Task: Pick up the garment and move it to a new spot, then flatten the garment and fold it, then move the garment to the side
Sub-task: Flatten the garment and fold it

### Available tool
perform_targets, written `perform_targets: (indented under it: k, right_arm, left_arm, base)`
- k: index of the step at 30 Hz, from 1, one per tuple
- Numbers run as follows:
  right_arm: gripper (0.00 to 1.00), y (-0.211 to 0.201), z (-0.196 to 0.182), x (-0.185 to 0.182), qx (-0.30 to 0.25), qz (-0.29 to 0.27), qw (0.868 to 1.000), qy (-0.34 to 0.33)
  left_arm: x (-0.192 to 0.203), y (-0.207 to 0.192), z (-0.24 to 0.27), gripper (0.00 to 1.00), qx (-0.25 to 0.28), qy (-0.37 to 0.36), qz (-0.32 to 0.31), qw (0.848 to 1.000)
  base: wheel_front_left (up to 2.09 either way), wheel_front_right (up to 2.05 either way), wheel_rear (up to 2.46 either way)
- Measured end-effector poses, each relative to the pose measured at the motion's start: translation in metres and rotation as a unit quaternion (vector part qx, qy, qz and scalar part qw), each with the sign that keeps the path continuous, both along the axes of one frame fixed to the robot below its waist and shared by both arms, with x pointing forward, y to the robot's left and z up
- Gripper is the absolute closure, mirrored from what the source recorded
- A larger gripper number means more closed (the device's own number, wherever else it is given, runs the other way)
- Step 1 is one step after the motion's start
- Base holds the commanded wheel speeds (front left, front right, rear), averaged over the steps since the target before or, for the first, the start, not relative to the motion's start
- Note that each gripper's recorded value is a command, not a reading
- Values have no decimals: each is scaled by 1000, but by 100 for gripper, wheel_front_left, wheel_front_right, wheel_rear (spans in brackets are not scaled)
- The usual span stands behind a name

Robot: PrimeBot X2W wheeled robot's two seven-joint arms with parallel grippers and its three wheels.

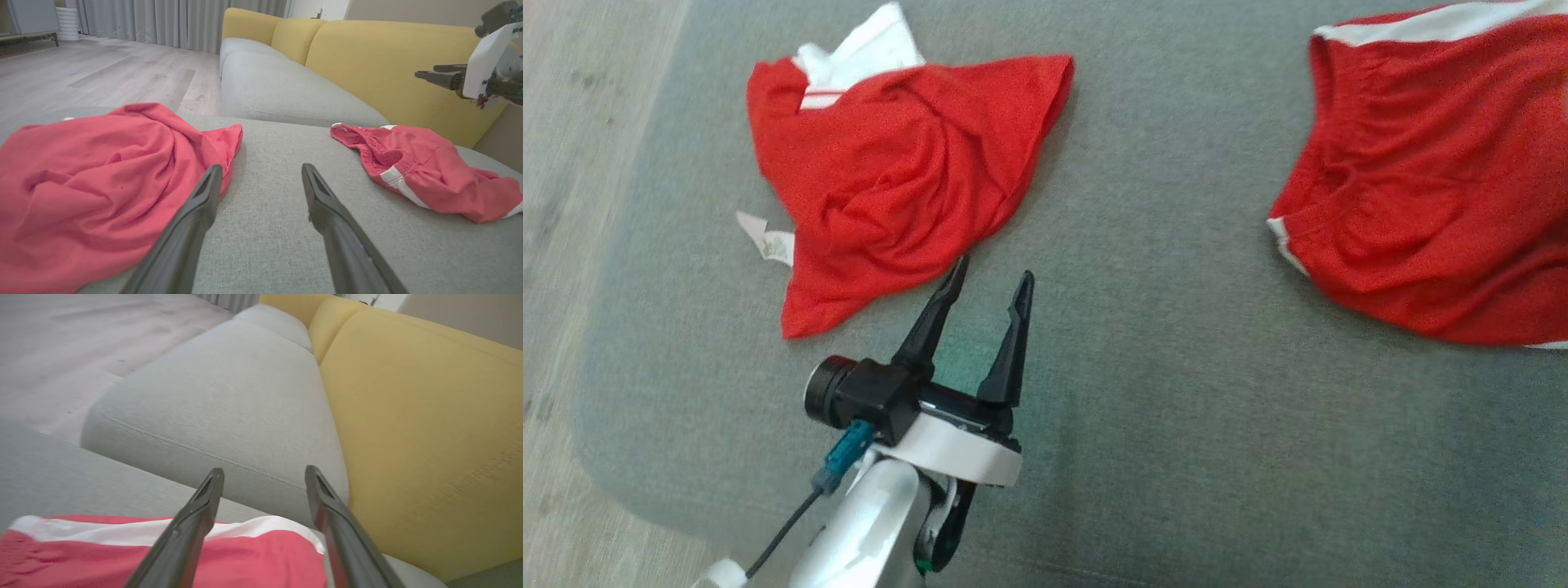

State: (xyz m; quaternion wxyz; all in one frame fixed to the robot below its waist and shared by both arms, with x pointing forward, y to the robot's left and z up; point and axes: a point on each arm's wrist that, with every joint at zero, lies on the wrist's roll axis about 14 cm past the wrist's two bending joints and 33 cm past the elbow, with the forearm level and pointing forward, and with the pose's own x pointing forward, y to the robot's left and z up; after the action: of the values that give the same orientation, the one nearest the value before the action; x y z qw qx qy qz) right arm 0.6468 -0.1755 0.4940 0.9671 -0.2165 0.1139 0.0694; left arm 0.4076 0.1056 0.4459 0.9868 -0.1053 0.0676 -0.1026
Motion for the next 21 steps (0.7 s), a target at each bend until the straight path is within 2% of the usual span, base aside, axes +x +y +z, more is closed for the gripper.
perform_targets:
  k: [7, 11, 21]
  right_arm:
    - [0, 64, 4, -55, 85, 70, 993, -44]
    - [0, 91, -9, -96, 120, 96, 988, -31]
    - [0, 122, -56, -196, 177, 144, 973, 17]
  left_arm:
    - [-12, -8, 14, 0, -1, -19, -8, 1000]
    - [-18, -15, 20, 0, -1, -29, -18, 999]
    - [-32, -25, 29, 0, -7, -41, -33, 999]
  base:
    - [0, 0, 0]
    - [0, 0, 0]
    - [0, 0, 0]
